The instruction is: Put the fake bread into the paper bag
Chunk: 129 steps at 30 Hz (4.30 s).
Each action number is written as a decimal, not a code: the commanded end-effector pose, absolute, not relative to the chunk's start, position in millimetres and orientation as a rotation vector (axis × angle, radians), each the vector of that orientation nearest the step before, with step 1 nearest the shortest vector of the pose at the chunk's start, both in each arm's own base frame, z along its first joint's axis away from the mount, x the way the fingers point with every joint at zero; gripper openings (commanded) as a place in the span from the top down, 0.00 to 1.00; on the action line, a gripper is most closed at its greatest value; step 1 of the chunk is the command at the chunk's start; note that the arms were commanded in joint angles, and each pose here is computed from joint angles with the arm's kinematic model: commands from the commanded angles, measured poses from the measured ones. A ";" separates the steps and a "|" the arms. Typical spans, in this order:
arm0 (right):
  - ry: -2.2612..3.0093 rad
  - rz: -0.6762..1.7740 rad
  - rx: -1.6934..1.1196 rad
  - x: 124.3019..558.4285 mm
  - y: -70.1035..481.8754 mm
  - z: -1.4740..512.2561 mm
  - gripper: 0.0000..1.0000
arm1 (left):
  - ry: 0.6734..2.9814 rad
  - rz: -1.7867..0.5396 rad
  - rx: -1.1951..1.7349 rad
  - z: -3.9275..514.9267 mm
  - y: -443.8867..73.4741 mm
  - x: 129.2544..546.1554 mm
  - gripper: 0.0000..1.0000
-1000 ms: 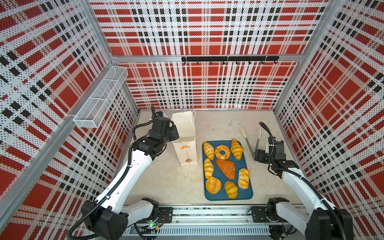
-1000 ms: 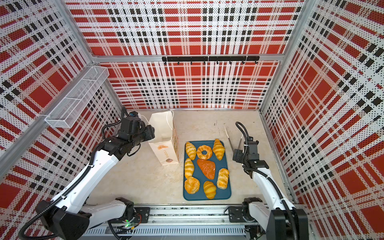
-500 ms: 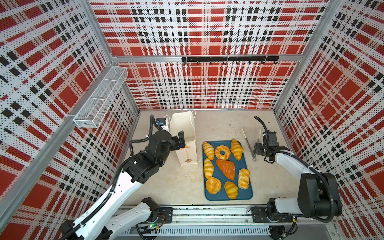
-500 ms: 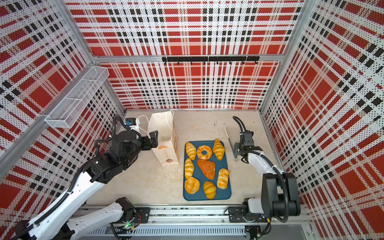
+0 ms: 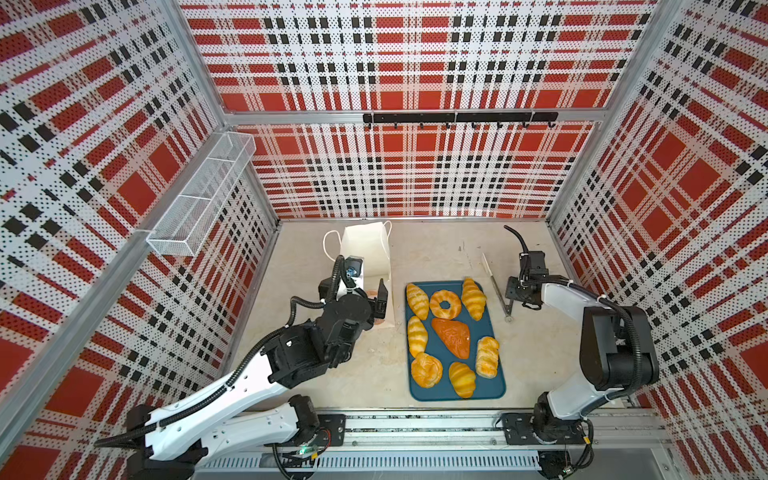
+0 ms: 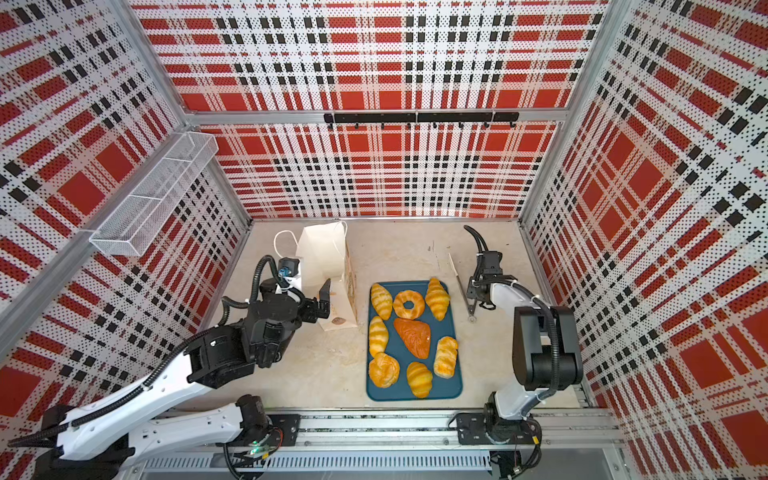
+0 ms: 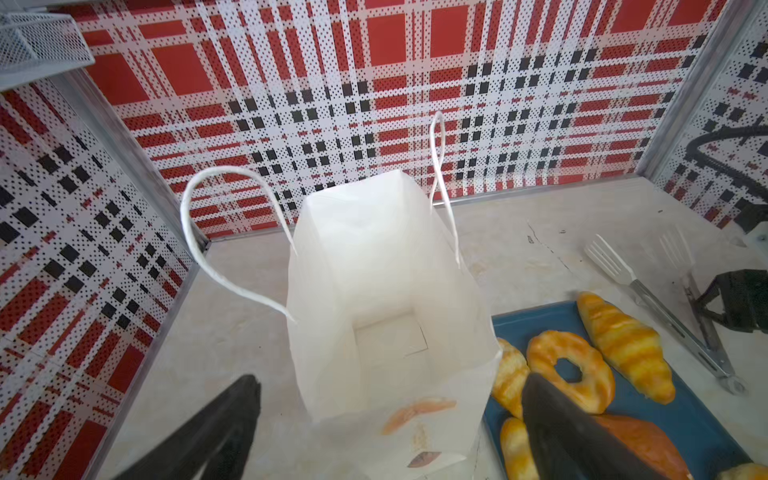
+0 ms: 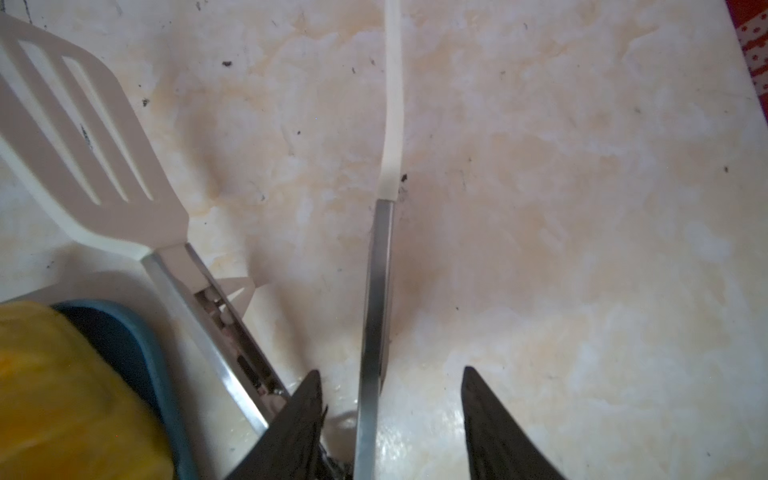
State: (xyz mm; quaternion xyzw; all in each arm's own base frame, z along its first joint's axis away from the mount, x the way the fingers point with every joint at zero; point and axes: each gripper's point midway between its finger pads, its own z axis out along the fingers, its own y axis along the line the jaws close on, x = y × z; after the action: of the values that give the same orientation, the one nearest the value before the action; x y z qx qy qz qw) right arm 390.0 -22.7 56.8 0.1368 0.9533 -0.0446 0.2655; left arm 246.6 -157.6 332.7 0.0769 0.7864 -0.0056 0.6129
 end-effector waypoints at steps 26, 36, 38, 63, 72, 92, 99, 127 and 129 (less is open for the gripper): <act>2.553 0.052 0.385 399.3 -25.6 88.2 0.99 | 1.716 0.025 0.237 356.9 -185.0 231.8 0.00; 2.405 0.235 0.346 366.4 -2.5 154.3 0.98 | 1.699 -0.028 0.423 356.6 -247.4 227.8 0.01; 2.376 0.270 0.336 356.9 2.4 166.0 0.98 | 1.699 -0.050 0.458 356.3 -260.0 227.8 0.01; 2.187 0.860 0.145 270.0 82.8 223.9 0.96 | 1.718 -0.842 0.901 329.5 -408.7 239.2 0.00; 2.089 1.055 0.018 282.9 105.7 252.3 0.94 | 1.670 -0.945 0.941 351.7 -422.4 254.4 0.00; 1.860 1.425 -0.126 303.7 133.1 314.6 0.92 | 1.684 -1.049 0.925 372.9 -430.1 288.6 0.02; 1.801 1.523 -0.198 307.7 143.3 332.3 0.92 | 1.667 -1.086 0.939 374.1 -438.9 289.4 0.06; 1.880 1.607 -0.368 302.3 181.6 326.1 0.89 | 1.615 -1.098 1.068 393.7 -430.8 282.0 0.18; 1.887 1.601 -0.367 302.6 181.6 325.3 0.89 | 1.609 -1.099 1.063 397.3 -428.3 282.2 0.18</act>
State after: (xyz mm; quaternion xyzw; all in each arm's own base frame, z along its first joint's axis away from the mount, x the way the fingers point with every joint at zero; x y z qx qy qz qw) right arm 303.0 179.4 312.9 -0.1081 0.7252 0.6124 0.2957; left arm 282.4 -431.1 381.8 0.4237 0.6624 -0.4384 0.4354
